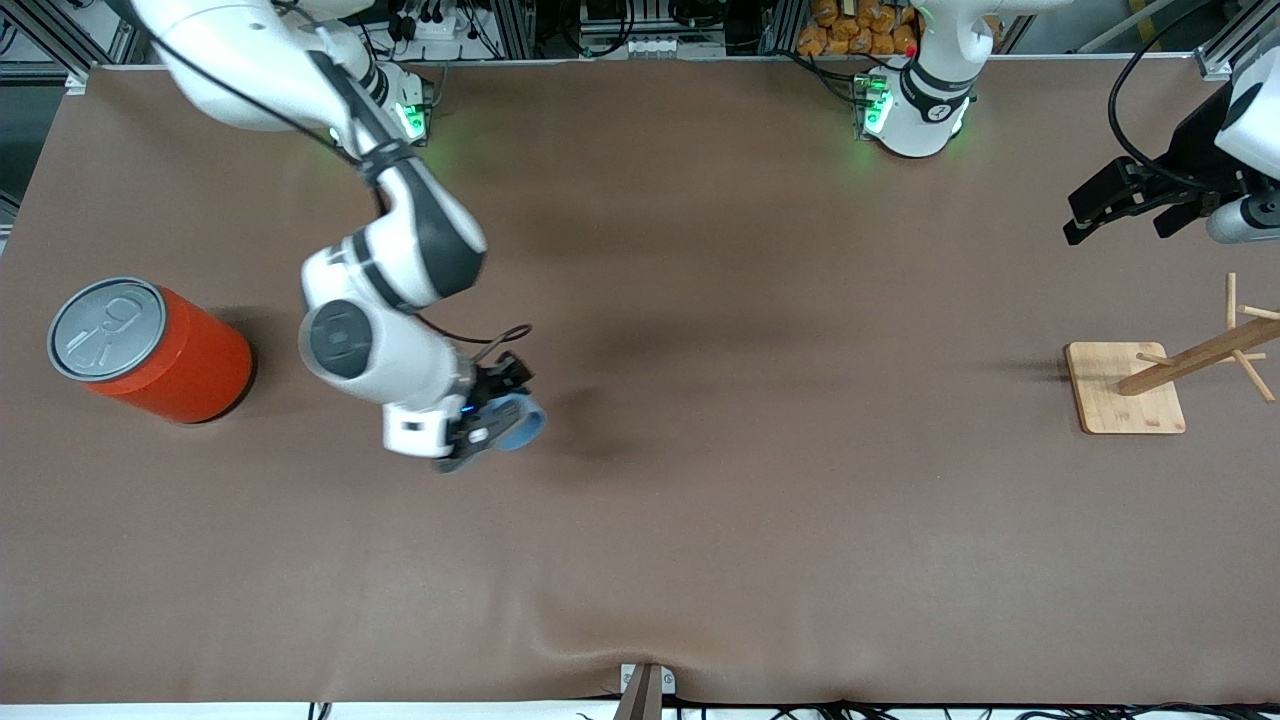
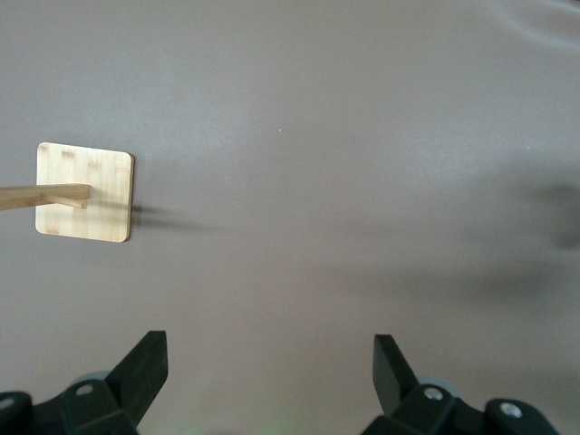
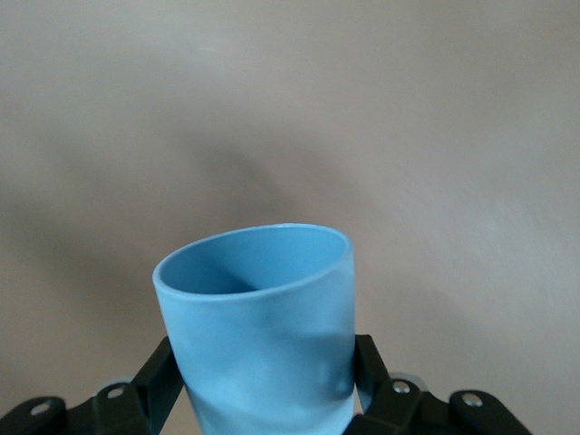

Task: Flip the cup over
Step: 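Lift the blue cup with the right gripper toward the table middle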

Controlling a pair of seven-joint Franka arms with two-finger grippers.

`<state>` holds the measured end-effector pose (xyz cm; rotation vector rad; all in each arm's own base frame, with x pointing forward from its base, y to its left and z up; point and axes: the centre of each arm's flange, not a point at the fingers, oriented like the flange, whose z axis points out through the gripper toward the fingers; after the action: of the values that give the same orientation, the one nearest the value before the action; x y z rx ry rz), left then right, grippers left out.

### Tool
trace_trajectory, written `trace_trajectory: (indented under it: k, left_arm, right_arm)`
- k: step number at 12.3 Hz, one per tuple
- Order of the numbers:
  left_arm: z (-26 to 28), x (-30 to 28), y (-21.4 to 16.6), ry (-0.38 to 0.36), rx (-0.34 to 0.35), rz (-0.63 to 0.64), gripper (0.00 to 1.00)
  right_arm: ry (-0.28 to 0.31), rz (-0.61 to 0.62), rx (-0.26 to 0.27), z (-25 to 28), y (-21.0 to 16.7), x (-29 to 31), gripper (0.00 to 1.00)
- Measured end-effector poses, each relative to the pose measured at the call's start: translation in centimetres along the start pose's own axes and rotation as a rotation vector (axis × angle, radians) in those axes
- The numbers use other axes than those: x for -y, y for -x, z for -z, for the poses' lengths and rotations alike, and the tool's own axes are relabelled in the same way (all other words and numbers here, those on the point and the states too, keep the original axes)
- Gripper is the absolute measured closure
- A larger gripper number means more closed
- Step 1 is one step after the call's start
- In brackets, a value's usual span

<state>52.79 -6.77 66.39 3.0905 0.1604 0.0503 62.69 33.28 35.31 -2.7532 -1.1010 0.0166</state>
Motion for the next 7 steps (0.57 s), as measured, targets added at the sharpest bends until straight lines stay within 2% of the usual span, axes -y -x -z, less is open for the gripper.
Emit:
trace_trajectory:
  k: [2, 5, 7]
  left_arm:
    - [0.0, -0.2, 0.0, 0.001, 0.000, -0.004, 0.00]
    - [0.0, -0.7, 0.2, 0.000, 0.002, -0.013, 0.00]
    - [-0.1, -0.9, 0.2, 0.000, 0.003, -0.017, 0.00]
  right_arm:
    - [0.043, 0.209, 0.003, -0.8, -2.0, 5.1, 0.19]
    - [0.109, 0.513, -0.040, -2.4, -4.0, 11.0, 0.19]
    - [0.112, 0.598, -0.017, -5.2, -4.4, 15.1, 0.19]
